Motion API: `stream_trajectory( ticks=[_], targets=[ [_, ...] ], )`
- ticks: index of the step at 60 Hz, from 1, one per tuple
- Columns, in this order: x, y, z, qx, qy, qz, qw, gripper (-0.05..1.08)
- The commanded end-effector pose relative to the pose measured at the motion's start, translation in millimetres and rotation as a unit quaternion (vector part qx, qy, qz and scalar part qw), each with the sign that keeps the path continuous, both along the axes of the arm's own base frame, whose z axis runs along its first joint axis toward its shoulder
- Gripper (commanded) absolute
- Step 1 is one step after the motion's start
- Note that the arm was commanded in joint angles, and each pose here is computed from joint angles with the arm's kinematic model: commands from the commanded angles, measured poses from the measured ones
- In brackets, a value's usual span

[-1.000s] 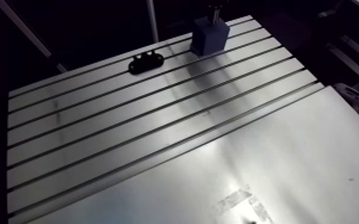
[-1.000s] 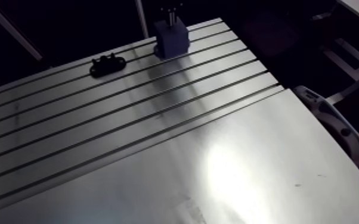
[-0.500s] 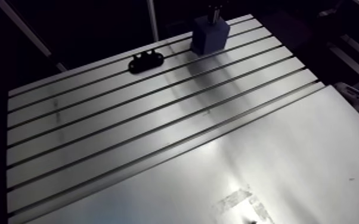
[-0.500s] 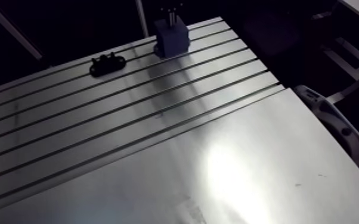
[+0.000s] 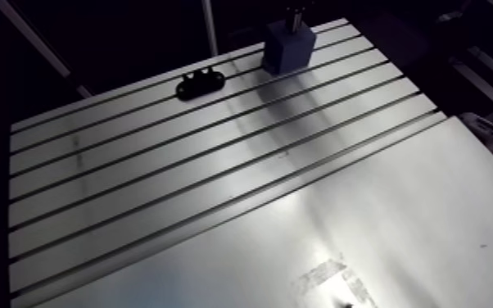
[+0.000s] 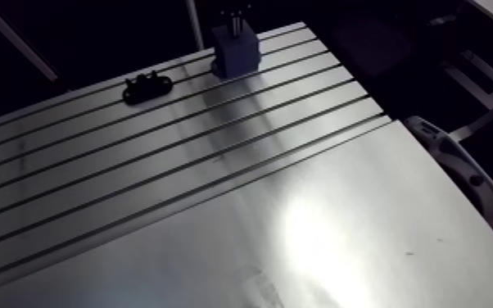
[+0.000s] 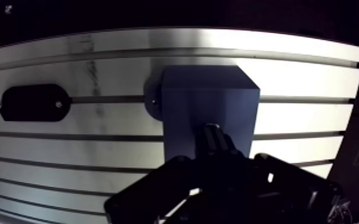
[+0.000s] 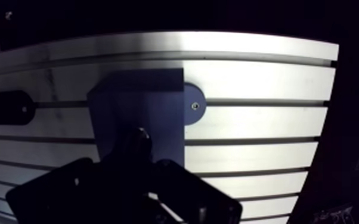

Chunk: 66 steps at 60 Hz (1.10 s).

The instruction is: Pick up the M10 bolt and insert it into the hex recess until seated.

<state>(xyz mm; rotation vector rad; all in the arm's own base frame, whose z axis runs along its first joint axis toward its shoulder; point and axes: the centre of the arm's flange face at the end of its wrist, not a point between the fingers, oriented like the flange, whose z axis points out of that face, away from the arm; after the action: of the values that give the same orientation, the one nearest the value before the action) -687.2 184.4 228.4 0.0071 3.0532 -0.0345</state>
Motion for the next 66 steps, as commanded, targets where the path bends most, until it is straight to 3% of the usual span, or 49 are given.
stream_trajectory(
  ticks=[1,11,51,53,54,55,56,57,58,59,60,61,62,63,64,65,66],
  targets=[
    [-0.7,1.5,1.5,0.0012,0.002,0.001,1.0,1.08],
    [-2.4,2.5,6.0,0.0046,0.01,0.008,1.0,1.08],
    [-2.1,-1.7,7.4,0.0028,0.011,0.011,1.0,1.06],
    [-2.0,-1.8,8.4,0.0031,0.012,0.011,1.0,1.02],
    [-1.9,-1.0,9.9,0.0028,0.013,0.011,1.0,0.94],
    [-1.7,-0.8,11.0,0.0036,0.013,0.011,1.0,0.78],
    [-1.7,-0.8,11.0,0.0036,0.013,0.011,1.0,0.78],
    [-1.6,-0.8,12.1,0.004,0.014,0.01,1.0,0.54],
    [-1.6,-0.8,12.1,0.004,0.014,0.01,1.0,0.54],
    [-0.9,-1.0,13.4,0.0047,0.013,0.01,1.0,0.36],
    [-0.9,-1.0,13.4,0.0047,0.013,0.01,1.0,0.36],
    [-0.5,-1.0,16.3,0.0062,0.015,0.01,1.0,0.24],
    [-0.5,-1.0,16.3,0.0062,0.015,0.01,1.0,0.24],
    [0.1,-1.1,18.0,0.0073,0.015,0.01,1.0,0.12],
    [0.1,-1.1,18.0,0.0073,0.015,0.01,1.0,0.12],
    [0.6,-2.5,20.7,0.0083,0.017,0.011,1.0,0.01],
    [0.6,-2.5,20.7,0.0083,0.017,0.011,1.0,0.01]
  ],
)
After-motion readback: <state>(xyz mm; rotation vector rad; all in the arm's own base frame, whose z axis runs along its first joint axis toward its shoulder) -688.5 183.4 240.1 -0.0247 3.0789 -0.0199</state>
